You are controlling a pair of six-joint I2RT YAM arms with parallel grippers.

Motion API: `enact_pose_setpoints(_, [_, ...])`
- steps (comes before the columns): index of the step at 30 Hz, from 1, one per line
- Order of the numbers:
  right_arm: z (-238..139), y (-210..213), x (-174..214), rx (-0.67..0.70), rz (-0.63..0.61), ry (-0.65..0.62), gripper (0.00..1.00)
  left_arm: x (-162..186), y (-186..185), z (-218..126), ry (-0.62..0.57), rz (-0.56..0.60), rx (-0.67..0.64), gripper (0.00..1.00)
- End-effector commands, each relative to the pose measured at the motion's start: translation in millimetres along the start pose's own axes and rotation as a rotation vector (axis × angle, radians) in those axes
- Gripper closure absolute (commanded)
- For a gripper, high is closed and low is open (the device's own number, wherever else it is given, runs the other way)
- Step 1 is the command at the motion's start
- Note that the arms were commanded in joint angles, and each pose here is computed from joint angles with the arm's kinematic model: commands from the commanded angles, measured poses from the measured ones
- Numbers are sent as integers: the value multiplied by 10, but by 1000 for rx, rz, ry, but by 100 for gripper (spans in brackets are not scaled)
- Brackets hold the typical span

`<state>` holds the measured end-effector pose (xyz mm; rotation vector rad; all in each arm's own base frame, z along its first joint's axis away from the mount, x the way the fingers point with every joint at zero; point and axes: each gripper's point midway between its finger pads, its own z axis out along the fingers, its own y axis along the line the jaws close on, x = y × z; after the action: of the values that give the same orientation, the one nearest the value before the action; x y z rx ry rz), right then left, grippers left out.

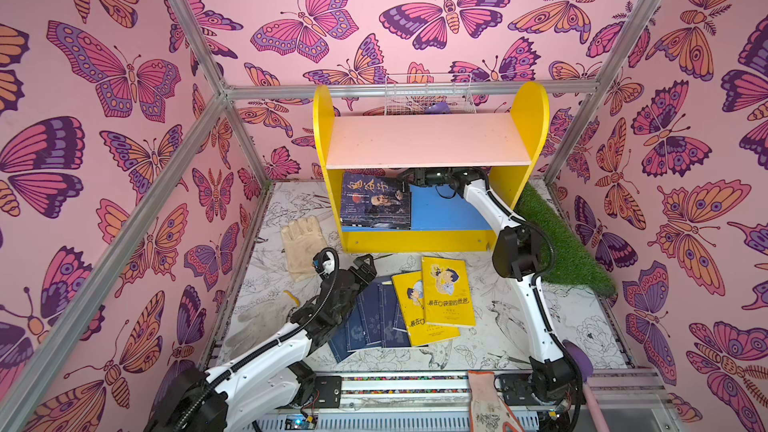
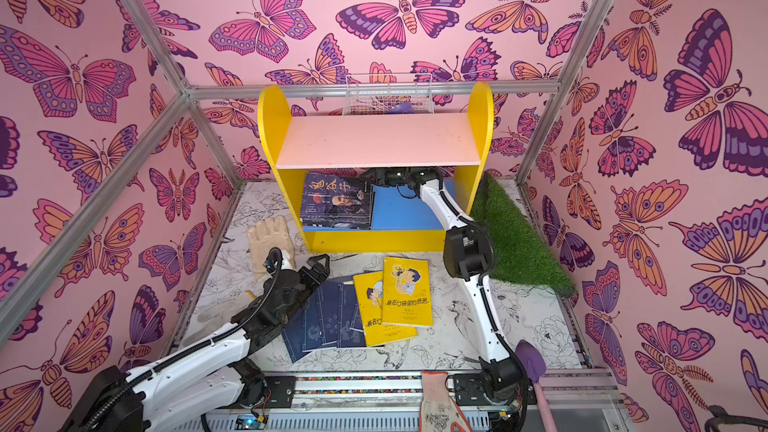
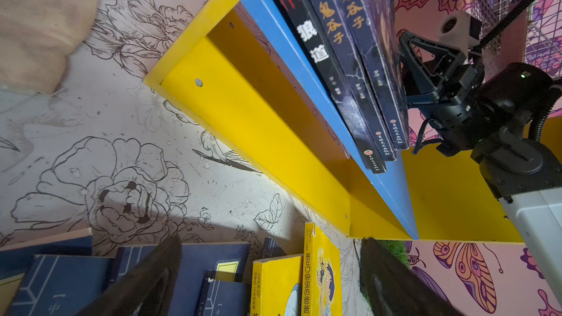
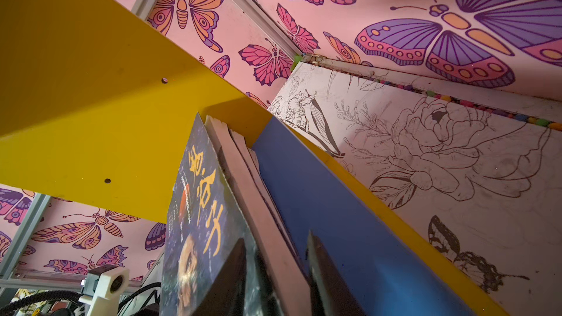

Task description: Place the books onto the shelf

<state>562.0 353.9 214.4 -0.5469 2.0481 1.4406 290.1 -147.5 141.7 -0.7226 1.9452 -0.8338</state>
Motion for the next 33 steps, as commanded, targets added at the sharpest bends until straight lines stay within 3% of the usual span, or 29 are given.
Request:
enact_pose_setpoints(1, [62,70,162,-12,-1,48,65,22,37,15,6,-9,0,6])
enact_pose_setpoints(20, [-41,317,102,24,-54,6,67,10,0,-1,5,-23,17,6])
enact_pose_setpoints(27, [-239,289,-186,184,-121,-99,42,56,100,-14,14,-22,3,6])
enact_pose_setpoints(33, [-555,215,-432,364,-164,-284,36,52,131,-26,9,-20,0,6])
